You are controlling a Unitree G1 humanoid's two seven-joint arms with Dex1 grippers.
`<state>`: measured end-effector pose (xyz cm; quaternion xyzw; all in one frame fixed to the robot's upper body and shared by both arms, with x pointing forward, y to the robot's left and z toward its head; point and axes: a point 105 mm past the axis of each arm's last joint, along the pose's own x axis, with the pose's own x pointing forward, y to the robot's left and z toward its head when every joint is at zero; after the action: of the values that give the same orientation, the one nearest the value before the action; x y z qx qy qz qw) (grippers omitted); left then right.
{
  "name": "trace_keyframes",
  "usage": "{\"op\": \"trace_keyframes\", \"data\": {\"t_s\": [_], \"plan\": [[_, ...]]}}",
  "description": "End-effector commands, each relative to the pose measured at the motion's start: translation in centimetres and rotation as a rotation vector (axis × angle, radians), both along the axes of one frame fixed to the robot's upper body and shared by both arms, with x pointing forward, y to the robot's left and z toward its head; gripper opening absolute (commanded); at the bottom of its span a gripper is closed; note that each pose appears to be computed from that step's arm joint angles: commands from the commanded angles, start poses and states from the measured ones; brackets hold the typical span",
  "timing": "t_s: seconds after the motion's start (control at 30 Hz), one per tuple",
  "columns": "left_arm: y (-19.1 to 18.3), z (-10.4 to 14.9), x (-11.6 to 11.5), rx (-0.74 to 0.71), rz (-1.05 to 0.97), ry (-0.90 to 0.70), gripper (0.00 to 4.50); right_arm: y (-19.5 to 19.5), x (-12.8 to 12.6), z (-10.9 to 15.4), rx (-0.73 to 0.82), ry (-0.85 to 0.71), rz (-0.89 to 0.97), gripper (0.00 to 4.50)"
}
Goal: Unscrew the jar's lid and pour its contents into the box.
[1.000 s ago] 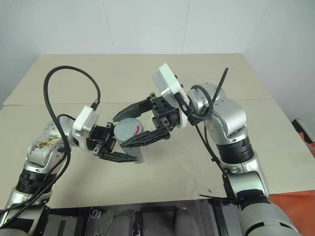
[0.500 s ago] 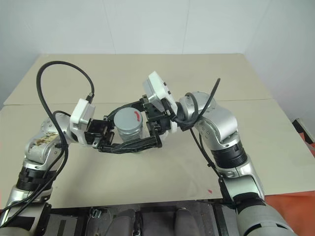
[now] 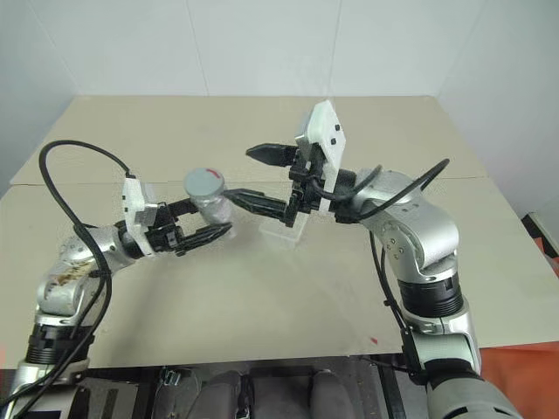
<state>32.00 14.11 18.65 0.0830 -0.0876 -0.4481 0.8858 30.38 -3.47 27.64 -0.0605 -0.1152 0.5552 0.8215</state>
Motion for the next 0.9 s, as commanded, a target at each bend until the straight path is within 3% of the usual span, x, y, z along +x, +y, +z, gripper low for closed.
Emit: {"op": "trace_keyframes", "data": {"t_s": [0.03, 0.37, 0.9], "plan": [[-0.4, 1.7, 0.8, -0.038, 0.124, -0.084, 2.78, 1.0, -0.1, 1.5, 0.027, -0.044, -0.095, 4.47], [-2.0, 1.9, 1.5, -0.043, 0.188, -0.102, 2.78, 4.7, 0.9, 1.6, 0.031, -0.056, -0.254, 4.47], [-2.1, 1.9, 1.2, -0.034, 0.171, -0.102, 2.78, 5.5, 1.8, 0.9, -0.019, -0.076, -0.293, 4.47]]}}
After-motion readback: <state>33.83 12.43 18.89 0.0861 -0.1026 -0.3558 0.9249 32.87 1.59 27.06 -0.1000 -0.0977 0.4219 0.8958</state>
